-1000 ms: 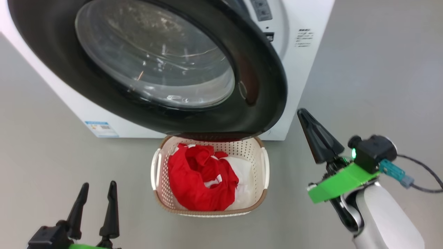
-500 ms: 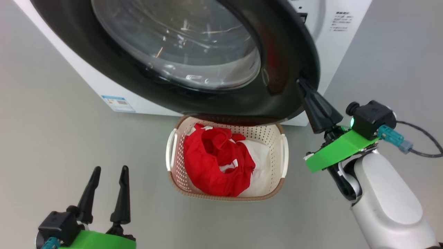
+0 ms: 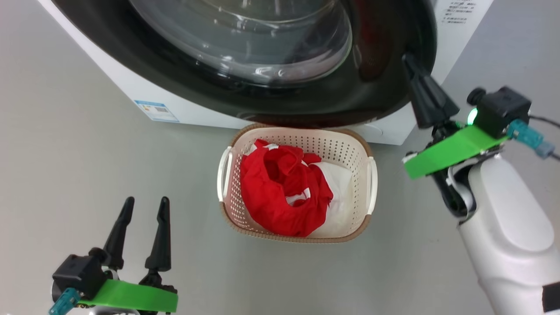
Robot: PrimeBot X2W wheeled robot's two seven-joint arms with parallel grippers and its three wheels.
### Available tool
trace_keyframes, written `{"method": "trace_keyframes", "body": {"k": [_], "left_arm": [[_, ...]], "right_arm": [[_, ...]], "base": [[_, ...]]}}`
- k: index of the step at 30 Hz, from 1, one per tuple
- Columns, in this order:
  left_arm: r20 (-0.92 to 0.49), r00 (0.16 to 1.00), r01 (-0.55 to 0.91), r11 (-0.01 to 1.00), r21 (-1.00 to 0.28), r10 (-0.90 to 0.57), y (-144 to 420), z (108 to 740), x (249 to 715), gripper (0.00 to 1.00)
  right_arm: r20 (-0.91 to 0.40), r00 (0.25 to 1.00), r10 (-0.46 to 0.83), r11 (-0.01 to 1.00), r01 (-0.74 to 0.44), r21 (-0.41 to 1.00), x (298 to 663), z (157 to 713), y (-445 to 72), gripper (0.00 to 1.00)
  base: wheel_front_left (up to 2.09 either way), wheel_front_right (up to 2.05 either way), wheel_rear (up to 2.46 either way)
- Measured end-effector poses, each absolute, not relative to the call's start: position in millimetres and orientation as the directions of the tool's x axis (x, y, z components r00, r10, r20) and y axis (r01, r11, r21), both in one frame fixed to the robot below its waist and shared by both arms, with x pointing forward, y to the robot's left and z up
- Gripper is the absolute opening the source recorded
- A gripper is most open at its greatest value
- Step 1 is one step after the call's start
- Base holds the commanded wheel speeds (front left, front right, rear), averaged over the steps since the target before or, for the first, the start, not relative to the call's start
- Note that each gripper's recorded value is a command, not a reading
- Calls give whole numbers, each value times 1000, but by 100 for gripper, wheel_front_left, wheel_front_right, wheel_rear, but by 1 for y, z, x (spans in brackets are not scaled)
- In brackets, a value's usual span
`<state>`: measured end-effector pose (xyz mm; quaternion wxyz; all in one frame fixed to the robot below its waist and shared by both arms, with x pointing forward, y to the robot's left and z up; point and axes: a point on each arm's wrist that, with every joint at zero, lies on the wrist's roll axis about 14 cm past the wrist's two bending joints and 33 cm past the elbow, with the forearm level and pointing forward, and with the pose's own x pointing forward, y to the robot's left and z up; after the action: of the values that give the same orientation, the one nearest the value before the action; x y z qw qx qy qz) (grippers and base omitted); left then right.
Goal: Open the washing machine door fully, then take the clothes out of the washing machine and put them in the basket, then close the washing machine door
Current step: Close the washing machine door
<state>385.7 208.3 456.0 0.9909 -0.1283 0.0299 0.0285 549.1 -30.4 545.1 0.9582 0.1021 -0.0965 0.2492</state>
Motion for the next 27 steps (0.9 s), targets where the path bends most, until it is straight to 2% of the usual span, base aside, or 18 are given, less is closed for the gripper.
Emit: {"method": "trace_keyframes", "body": {"k": [13,27], "left_arm": [[-86,995,-75,964,-254,55,211,449,390,100],[-92,993,-96,963,-253,75,217,448,388,100]], "right_arm": [[292,865,407,872,-464,158,591,562,-38,0],[307,855,418,860,-481,170,597,565,-29,0]], "base": [[0,0,0],[0,0,0]]}}
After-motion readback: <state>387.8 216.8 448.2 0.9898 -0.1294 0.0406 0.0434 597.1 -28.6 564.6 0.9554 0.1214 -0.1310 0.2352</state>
